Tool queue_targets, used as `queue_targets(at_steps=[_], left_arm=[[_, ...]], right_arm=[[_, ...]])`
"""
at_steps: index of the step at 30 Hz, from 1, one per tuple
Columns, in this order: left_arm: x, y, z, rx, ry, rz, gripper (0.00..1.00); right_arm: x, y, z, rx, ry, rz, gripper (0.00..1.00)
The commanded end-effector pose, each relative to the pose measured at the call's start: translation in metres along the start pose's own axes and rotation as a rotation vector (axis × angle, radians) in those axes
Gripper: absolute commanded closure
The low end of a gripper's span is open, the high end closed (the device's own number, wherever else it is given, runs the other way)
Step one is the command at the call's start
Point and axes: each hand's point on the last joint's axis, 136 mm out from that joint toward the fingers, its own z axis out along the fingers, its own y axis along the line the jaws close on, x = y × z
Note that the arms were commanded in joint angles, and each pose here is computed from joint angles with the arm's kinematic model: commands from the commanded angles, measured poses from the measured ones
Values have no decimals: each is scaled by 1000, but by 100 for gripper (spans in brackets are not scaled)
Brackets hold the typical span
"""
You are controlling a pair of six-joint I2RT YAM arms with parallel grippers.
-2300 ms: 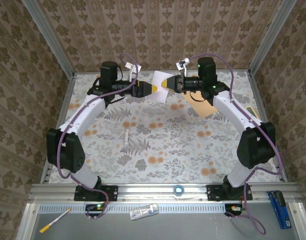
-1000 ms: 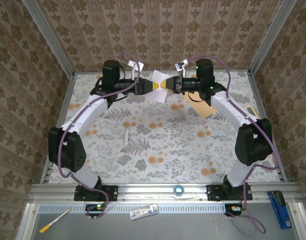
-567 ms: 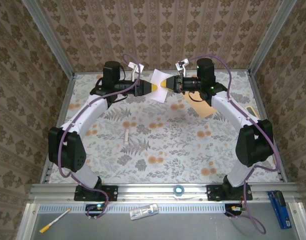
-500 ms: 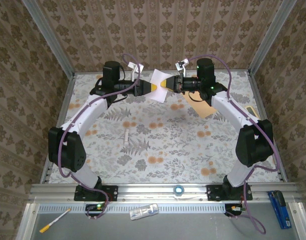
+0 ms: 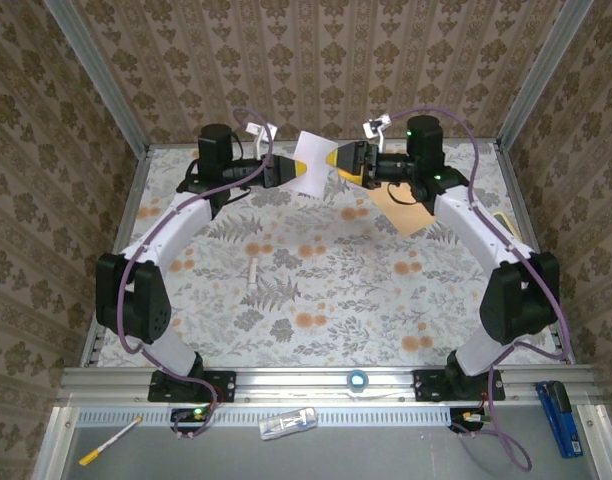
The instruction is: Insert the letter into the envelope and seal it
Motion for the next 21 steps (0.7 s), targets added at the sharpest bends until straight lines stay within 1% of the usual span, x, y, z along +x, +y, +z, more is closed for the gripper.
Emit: queue_targets(at_steps=[1, 5, 8, 10, 14, 18, 21], left_arm=[[-33, -11, -14, -31, -159, 30, 100], [-50, -14, -20, -34, -307, -1, 100], [-55, -24, -17, -1, -367, -15, 100], [-54, -30, -12, 17, -372, -16, 100], [-49, -37, -3, 59, -345, -25, 100], [-45, -36, -1, 63, -327, -25, 100], [-42, -36, 2, 62, -313, -22, 100]], right_arm=[[-1, 0, -22, 47, -59, -29, 0], [8, -15, -26, 49, -51, 2, 0], [15, -19, -21, -6, -36, 13, 0], [15, -20, -17, -49, -35, 15, 0], [14, -19, -11, -88, -34, 4, 1], [8, -14, -7, -118, -35, -18, 2], [4, -11, -6, -129, -49, -32, 4]])
